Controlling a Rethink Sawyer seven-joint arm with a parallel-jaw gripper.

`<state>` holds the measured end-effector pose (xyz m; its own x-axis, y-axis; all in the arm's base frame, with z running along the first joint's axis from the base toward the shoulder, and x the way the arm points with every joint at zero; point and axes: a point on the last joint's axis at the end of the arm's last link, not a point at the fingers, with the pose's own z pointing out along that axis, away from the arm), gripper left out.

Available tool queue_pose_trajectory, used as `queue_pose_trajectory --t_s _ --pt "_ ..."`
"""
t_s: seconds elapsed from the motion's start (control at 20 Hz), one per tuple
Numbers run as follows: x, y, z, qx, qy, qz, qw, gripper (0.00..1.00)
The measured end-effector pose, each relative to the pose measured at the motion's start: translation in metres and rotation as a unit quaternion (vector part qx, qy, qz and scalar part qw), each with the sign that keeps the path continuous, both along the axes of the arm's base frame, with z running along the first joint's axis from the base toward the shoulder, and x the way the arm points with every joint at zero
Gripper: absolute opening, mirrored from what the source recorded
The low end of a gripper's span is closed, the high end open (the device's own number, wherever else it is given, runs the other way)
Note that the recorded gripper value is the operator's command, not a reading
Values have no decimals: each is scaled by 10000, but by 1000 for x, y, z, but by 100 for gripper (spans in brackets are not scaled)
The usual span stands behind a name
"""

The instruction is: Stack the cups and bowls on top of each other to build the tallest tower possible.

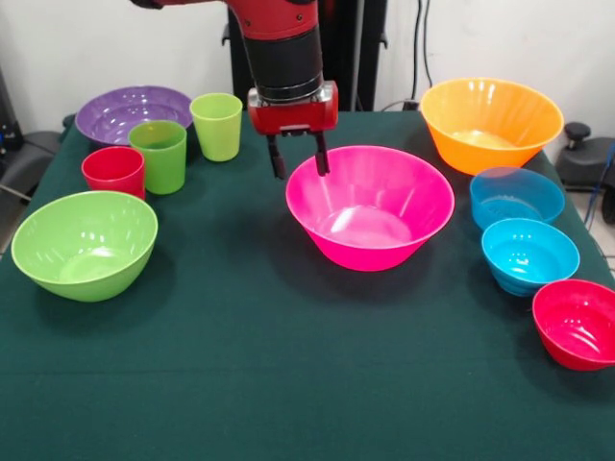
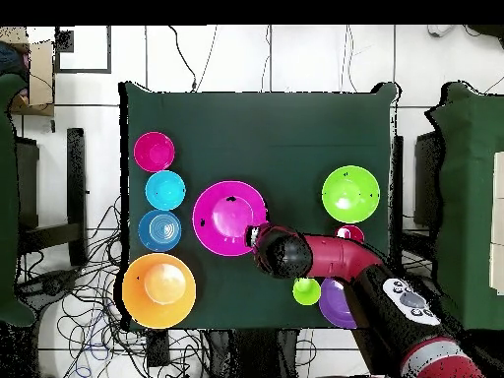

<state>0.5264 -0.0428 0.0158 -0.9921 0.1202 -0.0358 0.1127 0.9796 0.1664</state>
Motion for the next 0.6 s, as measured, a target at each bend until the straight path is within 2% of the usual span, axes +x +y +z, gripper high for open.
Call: queue_pose_trajectory --t_s 0.35,0.6 --pt "-10 -4 -11 16 125 -65 9999 100" --pt "-15 -2 -20 46 100 -47 9999 100"
